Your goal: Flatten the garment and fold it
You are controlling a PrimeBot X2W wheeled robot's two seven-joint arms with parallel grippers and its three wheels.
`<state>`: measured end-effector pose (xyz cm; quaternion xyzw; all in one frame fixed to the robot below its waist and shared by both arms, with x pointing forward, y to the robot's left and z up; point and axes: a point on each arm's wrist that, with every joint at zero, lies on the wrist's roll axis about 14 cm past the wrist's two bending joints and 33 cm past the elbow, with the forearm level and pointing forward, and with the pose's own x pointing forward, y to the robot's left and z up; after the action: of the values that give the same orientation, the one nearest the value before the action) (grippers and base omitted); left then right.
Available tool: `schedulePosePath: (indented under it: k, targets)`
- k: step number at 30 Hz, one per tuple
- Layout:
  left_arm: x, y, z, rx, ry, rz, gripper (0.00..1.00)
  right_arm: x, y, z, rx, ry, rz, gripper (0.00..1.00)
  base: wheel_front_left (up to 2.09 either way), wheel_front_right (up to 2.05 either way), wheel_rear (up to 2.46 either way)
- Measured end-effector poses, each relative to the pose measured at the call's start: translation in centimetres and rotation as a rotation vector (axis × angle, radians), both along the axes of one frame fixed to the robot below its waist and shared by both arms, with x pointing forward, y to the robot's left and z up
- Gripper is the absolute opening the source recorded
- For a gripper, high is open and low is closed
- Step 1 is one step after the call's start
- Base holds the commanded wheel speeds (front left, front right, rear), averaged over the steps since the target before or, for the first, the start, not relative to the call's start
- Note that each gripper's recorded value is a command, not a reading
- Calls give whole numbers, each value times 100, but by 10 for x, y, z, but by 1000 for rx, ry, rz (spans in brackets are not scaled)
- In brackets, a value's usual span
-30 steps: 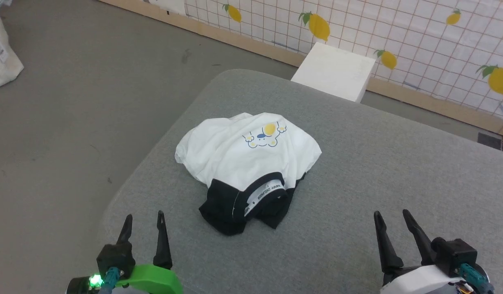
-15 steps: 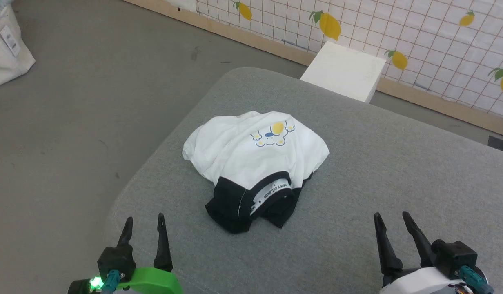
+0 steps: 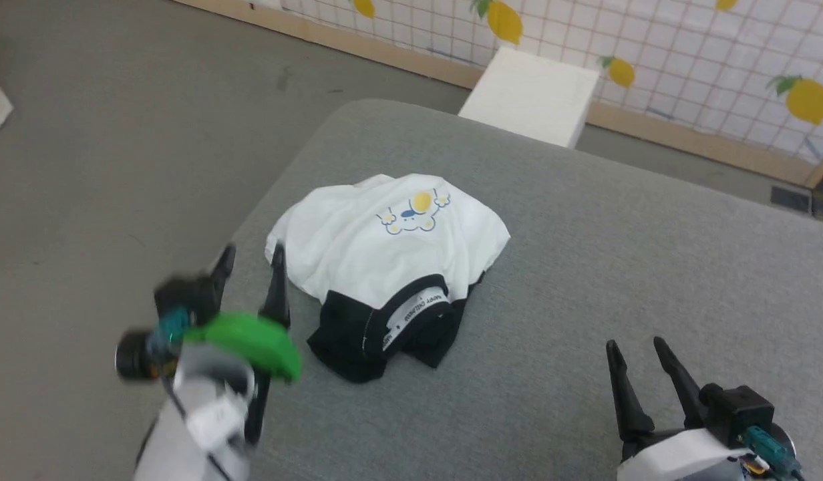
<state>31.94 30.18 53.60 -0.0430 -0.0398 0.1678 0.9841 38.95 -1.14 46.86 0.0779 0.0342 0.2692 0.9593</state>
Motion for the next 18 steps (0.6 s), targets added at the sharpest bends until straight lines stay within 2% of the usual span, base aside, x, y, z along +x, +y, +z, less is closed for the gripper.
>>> schedulePosePath:
  k: [6, 10, 13, 17, 18]
  targets:
    - [77, -12, 5, -68, 163, -146, 100, 15, -19, -4, -30, 0, -58, 100, 0, 0, 0]
    - [113, -27, -27, -143, 415, -225, 100, 20, -40, -14, -51, 29, -116, 100, 0, 0, 0]
    - [119, -40, -65, -171, 642, -267, 100, 22, -58, -20, -61, 43, -166, 100, 0, 0, 0]
    - [108, -46, -119, -208, 911, -258, 100, 24, -81, -25, -76, 56, -228, 100, 0, 0, 0]
    - [98, -55, -149, -217, 1060, -273, 100, 25, -97, -31, -84, 71, -274, 100, 0, 0, 0]
